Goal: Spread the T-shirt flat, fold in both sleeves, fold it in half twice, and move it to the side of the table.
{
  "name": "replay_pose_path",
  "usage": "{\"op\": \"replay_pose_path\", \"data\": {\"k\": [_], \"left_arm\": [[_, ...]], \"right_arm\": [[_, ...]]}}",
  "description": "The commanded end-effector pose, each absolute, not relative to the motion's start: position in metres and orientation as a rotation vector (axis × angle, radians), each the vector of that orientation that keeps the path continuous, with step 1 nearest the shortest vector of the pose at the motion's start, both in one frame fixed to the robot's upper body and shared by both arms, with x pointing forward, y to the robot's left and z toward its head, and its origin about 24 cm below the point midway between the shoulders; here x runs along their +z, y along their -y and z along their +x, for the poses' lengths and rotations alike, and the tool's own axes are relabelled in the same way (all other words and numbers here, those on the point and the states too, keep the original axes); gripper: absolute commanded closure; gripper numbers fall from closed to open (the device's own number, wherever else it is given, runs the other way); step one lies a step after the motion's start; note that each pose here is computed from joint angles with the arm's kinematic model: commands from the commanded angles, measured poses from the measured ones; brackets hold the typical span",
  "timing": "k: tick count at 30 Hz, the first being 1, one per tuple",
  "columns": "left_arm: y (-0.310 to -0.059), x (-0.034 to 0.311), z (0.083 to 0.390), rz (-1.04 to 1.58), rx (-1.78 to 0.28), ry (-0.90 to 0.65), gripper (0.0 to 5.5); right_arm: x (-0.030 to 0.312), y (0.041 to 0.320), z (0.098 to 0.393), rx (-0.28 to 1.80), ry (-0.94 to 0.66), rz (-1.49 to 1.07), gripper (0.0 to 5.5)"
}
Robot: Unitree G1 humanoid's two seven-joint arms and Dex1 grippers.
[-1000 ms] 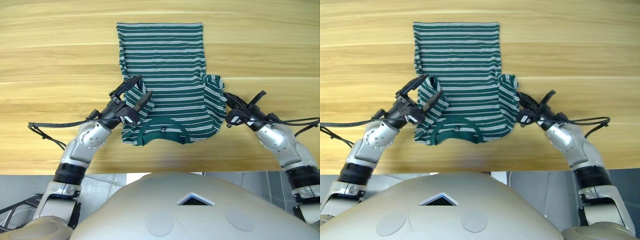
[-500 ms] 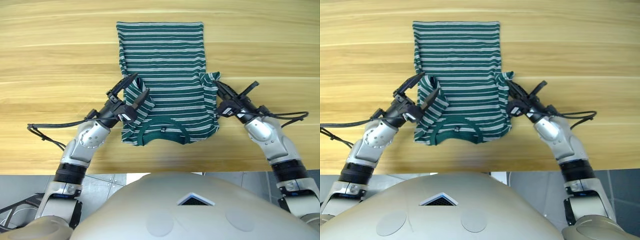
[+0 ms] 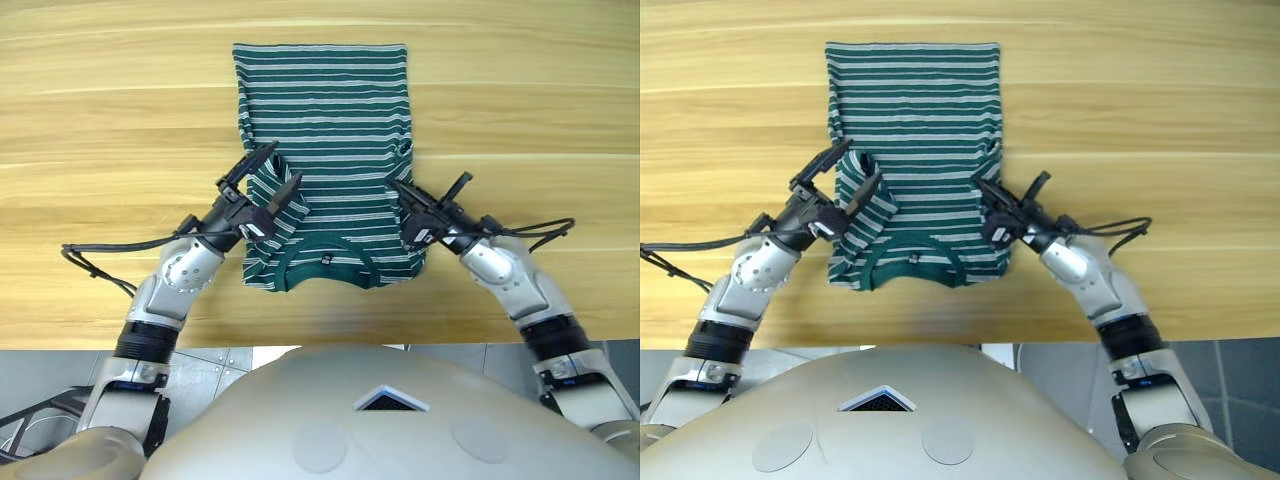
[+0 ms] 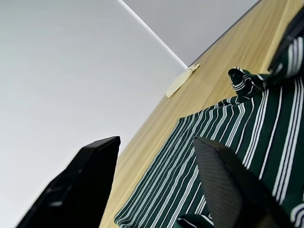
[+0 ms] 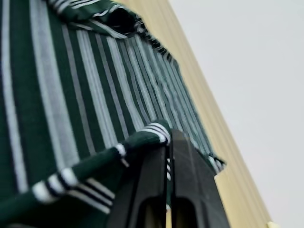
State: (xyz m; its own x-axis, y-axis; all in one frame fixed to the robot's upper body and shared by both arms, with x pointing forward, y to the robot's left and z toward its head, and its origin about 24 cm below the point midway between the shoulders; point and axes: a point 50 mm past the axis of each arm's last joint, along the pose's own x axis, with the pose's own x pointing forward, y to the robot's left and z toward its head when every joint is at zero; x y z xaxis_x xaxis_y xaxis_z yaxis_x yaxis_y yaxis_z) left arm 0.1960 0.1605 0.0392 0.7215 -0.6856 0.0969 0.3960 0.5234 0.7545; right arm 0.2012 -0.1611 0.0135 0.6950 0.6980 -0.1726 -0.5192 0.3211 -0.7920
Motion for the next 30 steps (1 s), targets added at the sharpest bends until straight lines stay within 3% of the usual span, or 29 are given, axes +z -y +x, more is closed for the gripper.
{"op": "replay_pose_path", "data": {"k": [1,12,19,24,30], "left_arm": [[-0.158,0.038,0.198,0.786,-0.688,0.414,2.61],[-0.172,0.039,0.202,0.850,-0.677,0.389,2.61],[-0.176,0.039,0.206,0.858,-0.650,0.387,2.61],[-0.174,0.039,0.207,0.849,-0.643,0.393,2.61],[-0.174,0.039,0.209,0.848,-0.630,0.397,2.61]], "right_arm": [[0.012,0.165,0.203,0.836,0.202,-0.985,4.90],[0.014,0.167,0.200,0.874,0.206,-1.003,3.03],[0.078,0.175,0.237,0.562,0.457,-0.829,3.03],[0.071,0.185,0.263,0.452,0.388,-0.856,3.03],[0.036,0.171,0.279,0.492,0.302,-1.022,3.03]]}}
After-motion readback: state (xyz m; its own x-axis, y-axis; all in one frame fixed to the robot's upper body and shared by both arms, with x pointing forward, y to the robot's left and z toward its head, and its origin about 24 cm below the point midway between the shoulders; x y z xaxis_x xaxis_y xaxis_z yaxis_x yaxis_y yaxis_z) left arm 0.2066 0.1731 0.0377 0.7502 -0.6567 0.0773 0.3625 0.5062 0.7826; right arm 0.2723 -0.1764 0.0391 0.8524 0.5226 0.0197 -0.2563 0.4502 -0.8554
